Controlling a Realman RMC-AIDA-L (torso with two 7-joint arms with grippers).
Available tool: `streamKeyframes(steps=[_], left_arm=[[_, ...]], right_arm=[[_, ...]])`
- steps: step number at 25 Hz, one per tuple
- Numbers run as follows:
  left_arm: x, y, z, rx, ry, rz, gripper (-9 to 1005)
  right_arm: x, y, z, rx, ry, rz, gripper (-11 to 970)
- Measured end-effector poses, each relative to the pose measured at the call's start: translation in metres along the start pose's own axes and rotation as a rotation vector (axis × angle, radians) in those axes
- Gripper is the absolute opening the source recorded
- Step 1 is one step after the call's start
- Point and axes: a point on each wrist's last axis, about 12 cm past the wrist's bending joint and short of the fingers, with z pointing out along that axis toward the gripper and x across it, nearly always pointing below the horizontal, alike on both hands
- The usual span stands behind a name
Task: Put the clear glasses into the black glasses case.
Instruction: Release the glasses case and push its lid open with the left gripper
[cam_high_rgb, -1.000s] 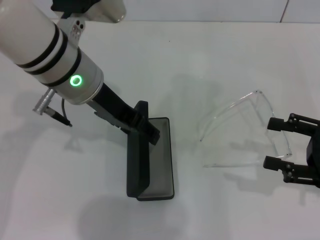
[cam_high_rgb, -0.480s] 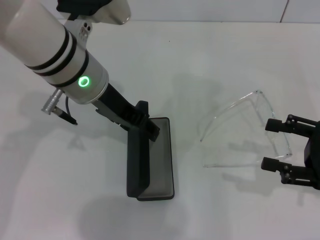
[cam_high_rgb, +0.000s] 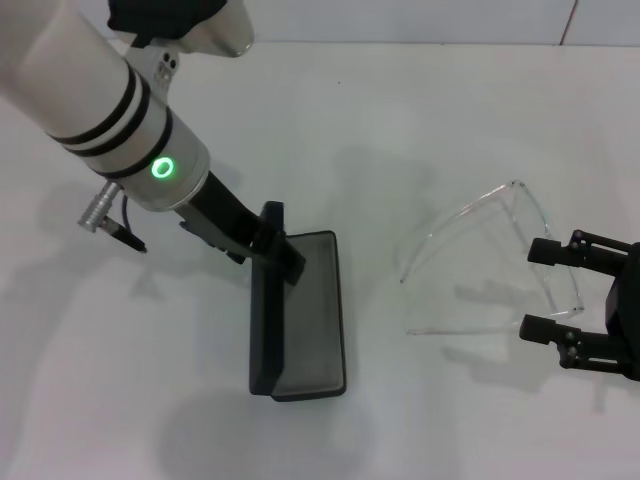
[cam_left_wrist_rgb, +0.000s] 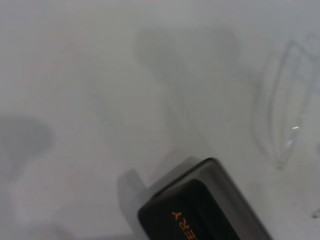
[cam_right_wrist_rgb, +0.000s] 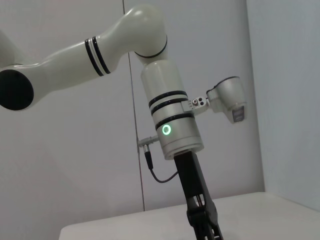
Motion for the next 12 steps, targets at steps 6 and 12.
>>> streamKeyframes(steps=[6, 12], left_arm=[[-0.0002, 0.0021, 0.002, -0.01, 0.0, -0.007, 634], [-0.001, 0.0013, 0.0021, -0.014, 0.001, -0.001, 624]], right_arm=[[0.0004, 0.0004, 0.0005, 0.0, -0.002, 0.002, 754], [0.0009, 0.0, 0.0006, 0.004, 0.001, 0.004, 754]])
